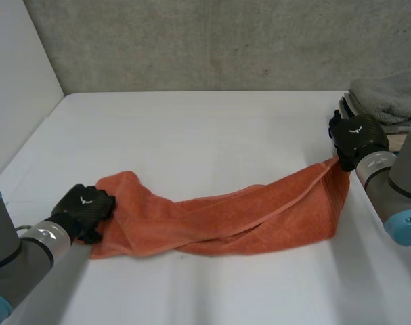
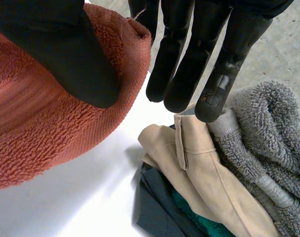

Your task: Fold the laundry.

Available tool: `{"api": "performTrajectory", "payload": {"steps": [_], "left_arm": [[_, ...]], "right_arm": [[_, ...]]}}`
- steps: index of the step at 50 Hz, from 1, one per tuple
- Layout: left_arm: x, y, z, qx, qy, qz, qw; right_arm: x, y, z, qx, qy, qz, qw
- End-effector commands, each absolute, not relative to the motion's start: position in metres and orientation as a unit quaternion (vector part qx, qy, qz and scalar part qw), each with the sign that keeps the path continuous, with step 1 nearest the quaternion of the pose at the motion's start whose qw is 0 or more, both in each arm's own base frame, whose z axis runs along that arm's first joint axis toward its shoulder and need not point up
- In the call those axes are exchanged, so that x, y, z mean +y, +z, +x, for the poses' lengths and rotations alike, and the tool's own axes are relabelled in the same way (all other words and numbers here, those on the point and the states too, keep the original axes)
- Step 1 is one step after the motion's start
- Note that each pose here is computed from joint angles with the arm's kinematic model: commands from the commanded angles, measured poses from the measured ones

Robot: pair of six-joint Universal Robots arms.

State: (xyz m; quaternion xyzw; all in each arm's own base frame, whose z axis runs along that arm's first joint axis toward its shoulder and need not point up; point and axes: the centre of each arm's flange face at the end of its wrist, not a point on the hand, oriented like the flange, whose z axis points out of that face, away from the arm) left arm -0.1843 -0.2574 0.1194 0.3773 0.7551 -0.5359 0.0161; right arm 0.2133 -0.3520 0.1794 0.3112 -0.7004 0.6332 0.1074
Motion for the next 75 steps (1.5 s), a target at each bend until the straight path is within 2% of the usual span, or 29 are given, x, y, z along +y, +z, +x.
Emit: {"api": "performTrajectory", "payload": {"steps": [1, 18, 38, 43, 49, 58, 66, 75], "left_arm": [[-0.259, 0.117, -0.185, 0.756, -0.534, 0.379, 0.014], [-0.251, 0.126, -0.185, 0.755, -0.535, 0.378, 0.016], [-0.268, 0.116, -0.187, 0.757, -0.532, 0.379, 0.016], [-0.268, 0.121, -0.187, 0.755, -0.536, 0.377, 0.019], [-0.26, 0.144, -0.185, 0.747, -0.55, 0.373, 0.021], [-0.246, 0.132, -0.181, 0.768, -0.522, 0.371, 0.012], [-0.254, 0.116, -0.179, 0.78, -0.505, 0.368, 0.009], [-0.261, 0.114, -0.18, 0.775, -0.512, 0.369, 0.011]], "right_arm": [[-0.352, 0.18, 0.213, -0.701, 0.633, 0.311, 0.108], [-0.348, 0.179, 0.214, -0.701, 0.631, 0.314, 0.105], [-0.347, 0.178, 0.214, -0.703, 0.629, 0.314, 0.106], [-0.345, 0.19, 0.211, -0.7, 0.632, 0.315, 0.112], [-0.334, 0.212, 0.211, -0.699, 0.632, 0.318, 0.108], [-0.33, 0.207, 0.216, -0.7, 0.625, 0.331, 0.096], [-0.33, 0.2, 0.215, -0.705, 0.618, 0.335, 0.096], [-0.328, 0.198, 0.215, -0.707, 0.616, 0.335, 0.096]]}}
